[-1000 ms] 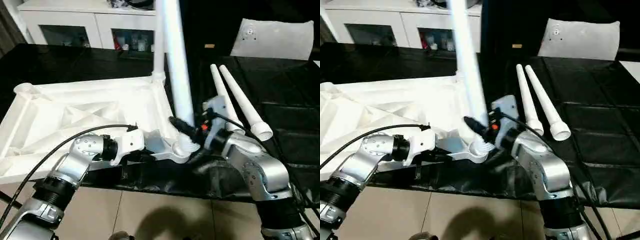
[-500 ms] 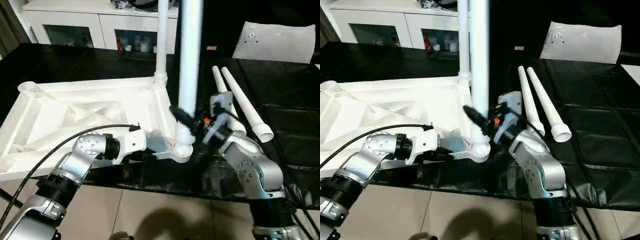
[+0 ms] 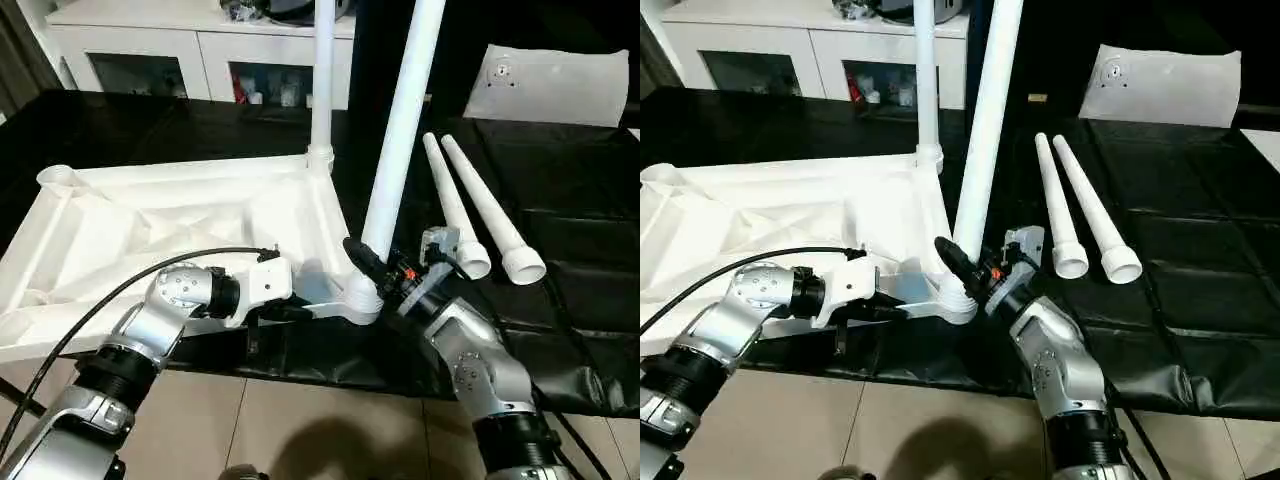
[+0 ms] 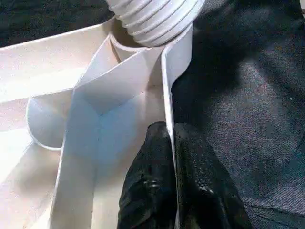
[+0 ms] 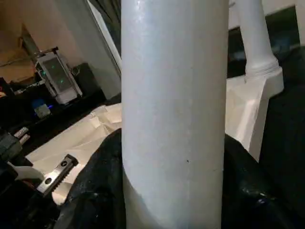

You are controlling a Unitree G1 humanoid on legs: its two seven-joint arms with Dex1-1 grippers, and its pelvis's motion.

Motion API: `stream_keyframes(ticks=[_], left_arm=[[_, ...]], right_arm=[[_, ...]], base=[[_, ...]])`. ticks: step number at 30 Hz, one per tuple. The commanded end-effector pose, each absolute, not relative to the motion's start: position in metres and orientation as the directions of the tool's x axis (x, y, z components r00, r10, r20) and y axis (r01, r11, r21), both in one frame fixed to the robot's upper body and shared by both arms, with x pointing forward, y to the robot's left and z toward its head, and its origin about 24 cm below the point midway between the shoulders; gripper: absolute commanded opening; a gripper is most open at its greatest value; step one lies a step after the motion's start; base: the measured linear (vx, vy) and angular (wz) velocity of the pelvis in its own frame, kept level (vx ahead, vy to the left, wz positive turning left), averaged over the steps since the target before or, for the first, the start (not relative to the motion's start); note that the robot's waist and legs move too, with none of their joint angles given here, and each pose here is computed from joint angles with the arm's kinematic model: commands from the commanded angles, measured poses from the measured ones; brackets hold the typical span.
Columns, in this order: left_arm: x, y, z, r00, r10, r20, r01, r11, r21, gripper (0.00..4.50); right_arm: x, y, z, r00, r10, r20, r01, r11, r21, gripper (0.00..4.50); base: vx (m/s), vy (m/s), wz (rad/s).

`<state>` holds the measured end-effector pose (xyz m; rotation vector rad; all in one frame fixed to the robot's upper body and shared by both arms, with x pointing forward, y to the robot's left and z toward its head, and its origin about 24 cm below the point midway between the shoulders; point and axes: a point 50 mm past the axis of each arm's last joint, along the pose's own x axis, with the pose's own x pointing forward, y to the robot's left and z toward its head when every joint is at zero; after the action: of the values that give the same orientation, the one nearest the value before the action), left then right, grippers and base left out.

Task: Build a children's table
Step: Insert table leg to table base

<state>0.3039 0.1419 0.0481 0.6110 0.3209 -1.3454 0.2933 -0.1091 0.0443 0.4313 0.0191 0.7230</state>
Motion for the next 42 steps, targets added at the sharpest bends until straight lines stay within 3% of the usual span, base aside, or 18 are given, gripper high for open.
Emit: stream_keyframes(ticks=[1, 6, 20, 32, 42], left_arm=[[0.307, 0.148, 0.047, 0.233, -0.777, -0.585, 0.964, 0.107, 0.242, 0.0], [0.311, 0.151, 0.048, 0.256, -0.762, -0.595, 0.959, 0.121, 0.257, 0.0], [0.318, 0.157, 0.048, 0.289, -0.738, -0.609, 0.949, 0.139, 0.282, 0.0], [0.312, 0.153, 0.046, 0.222, -0.757, -0.614, 0.964, 0.076, 0.255, 0.0], [0.312, 0.149, 0.046, 0.214, -0.759, -0.614, 0.965, 0.067, 0.253, 0.0]], right_arm=[[0.29, -0.116, 0.029, 0.771, 0.634, 0.068, -0.608, 0.699, 0.378, 1.89], [0.282, -0.122, 0.02, 0.769, 0.637, 0.051, -0.611, 0.708, 0.355, 1.89], [0.265, -0.13, 0.032, 0.707, 0.703, 0.081, -0.693, 0.665, 0.278, 1.89], [0.285, -0.118, 0.065, 0.671, 0.728, 0.143, -0.74, 0.642, 0.203, 1.89], [0.3, -0.108, 0.053, 0.683, 0.725, 0.094, -0.726, 0.657, 0.203, 1.89]], base=[[0.0, 0.0, 0.0], [0.0, 0.0, 0.0], [0.0, 0.0, 0.0], [0.0, 0.0, 0.0], [0.0, 0.0, 0.0]])
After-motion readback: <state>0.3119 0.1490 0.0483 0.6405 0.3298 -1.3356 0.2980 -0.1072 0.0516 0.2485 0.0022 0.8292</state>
